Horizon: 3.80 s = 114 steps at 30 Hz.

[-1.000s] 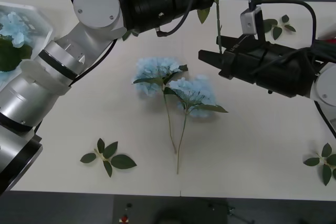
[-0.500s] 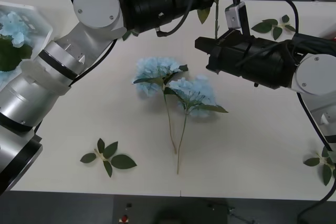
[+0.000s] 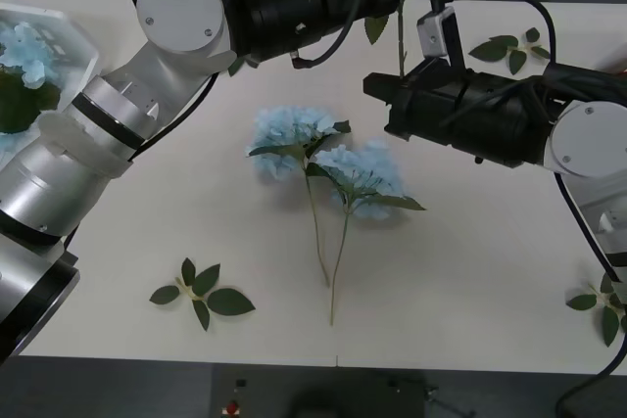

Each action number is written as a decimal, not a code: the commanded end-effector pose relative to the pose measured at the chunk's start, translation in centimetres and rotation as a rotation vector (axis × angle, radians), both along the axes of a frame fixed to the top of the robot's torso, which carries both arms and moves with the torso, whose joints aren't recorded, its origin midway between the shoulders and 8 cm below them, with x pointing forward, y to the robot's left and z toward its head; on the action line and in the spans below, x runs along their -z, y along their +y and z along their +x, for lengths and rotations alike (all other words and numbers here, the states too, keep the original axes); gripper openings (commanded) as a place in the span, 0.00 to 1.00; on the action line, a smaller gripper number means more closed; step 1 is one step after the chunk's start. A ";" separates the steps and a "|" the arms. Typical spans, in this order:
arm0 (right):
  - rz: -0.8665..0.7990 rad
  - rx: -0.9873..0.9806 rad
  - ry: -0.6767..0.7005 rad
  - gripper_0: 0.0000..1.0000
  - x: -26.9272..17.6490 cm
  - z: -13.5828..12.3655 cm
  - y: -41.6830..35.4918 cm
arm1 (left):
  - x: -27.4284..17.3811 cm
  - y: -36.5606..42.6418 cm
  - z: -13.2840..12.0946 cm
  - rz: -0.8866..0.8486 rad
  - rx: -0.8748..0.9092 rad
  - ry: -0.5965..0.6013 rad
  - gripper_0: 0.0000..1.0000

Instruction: Put the red flowers into the right box and the blue flowers into the left box

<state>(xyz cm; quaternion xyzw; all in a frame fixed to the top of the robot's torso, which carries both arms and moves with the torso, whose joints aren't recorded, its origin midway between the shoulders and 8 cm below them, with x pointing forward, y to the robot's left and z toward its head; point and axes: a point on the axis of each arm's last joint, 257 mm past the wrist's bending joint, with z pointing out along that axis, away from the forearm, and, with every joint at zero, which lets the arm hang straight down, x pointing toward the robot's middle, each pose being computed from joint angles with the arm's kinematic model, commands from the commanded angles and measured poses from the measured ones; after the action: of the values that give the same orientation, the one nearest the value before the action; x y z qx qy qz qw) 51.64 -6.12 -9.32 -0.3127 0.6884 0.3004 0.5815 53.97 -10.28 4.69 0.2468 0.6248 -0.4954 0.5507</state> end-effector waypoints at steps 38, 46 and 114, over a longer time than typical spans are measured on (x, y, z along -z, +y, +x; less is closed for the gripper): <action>-0.528 1.096 0.536 0.00 10.2 -2.8 -62.1 | 28.9 16.4 -5.2 0.474 -0.335 1.047 1.00; -0.536 1.123 0.454 0.00 12.8 -0.8 -61.2 | 29.7 13.0 0.0 0.425 -0.465 1.162 1.00; -0.212 0.702 0.804 0.67 14.9 -9.4 -4.6 | 18.0 69.9 -1.2 1.726 -0.743 0.600 1.00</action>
<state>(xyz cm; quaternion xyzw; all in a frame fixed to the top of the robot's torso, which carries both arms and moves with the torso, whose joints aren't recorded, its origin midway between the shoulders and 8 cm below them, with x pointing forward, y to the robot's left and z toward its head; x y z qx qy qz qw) 41.15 -12.13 -24.89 -0.0057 0.9508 0.1018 0.2925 51.18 60.58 -15.88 0.1908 0.9297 0.3005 0.0947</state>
